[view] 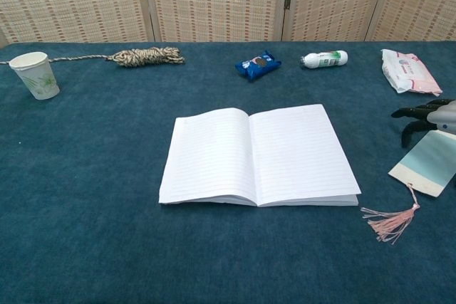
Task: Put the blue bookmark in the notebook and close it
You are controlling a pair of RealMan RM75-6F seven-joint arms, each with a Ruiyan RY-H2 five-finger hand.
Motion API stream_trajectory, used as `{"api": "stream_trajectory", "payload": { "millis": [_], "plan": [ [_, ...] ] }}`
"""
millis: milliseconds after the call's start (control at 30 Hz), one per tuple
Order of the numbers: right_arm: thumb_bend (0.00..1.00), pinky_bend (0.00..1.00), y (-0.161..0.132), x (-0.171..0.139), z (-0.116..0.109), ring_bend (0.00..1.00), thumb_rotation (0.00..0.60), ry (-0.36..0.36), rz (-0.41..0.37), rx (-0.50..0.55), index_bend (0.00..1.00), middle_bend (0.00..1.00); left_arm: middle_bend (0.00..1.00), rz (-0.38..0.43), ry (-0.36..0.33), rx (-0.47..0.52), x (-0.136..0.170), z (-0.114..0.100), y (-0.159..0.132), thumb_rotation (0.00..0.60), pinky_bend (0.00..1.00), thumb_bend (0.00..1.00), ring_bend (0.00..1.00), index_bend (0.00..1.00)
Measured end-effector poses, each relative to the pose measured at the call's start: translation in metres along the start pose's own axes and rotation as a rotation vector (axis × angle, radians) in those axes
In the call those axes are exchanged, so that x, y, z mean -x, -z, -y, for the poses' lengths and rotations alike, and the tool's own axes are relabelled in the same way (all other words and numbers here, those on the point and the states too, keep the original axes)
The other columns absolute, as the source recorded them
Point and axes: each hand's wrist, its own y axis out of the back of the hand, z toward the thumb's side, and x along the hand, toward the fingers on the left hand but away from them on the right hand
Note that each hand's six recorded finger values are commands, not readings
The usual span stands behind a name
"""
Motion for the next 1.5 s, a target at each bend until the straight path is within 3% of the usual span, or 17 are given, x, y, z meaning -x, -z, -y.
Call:
{"api": "stream_trajectory", "payload": {
  "millis": [300,633,967,1200,1333,1500],
  "plan": [
    [0.13,0.00,0.000,0.002,0.004,0.00,0.600,-0.012,0.005,-0.008,0.35,0.00,0.00,0.000,-0.003,0.000,0.001,-0.001,0.000,0.600,0.00,0.14,0.00,0.04],
    [0.14,0.00,0.000,-0.002,-0.005,0.01,0.600,0.062,0.005,-0.024,0.53,0.06,0.00,0.001,-0.003,-0.001,0.001,-0.001,0.000,0.600,0.00,0.14,0.00,0.04],
    [0.14,0.00,-0.003,-0.006,-0.012,0.01,0.600,0.109,-0.010,-0.027,0.54,0.07,0.00,0.001,-0.005,0.003,0.001,-0.001,-0.001,0.600,0.00,0.14,0.00,0.04],
    [0.14,0.00,-0.018,-0.011,-0.045,0.03,0.600,0.275,-0.082,-0.109,0.54,0.08,0.00,-0.001,-0.003,0.002,0.000,0.000,-0.001,0.600,0.00,0.14,0.00,0.04],
    [0.14,0.00,-0.038,-0.012,-0.072,0.03,0.600,0.405,-0.172,-0.196,0.53,0.08,0.00,-0.004,-0.002,0.004,0.000,0.001,-0.001,0.600,0.00,0.14,0.00,0.04],
    [0.14,0.00,-0.065,-0.012,-0.094,0.03,0.600,0.489,-0.288,-0.237,0.53,0.08,0.00,-0.005,-0.004,0.012,0.000,0.000,-0.001,0.600,0.00,0.14,0.00,0.04]
  ]
}}
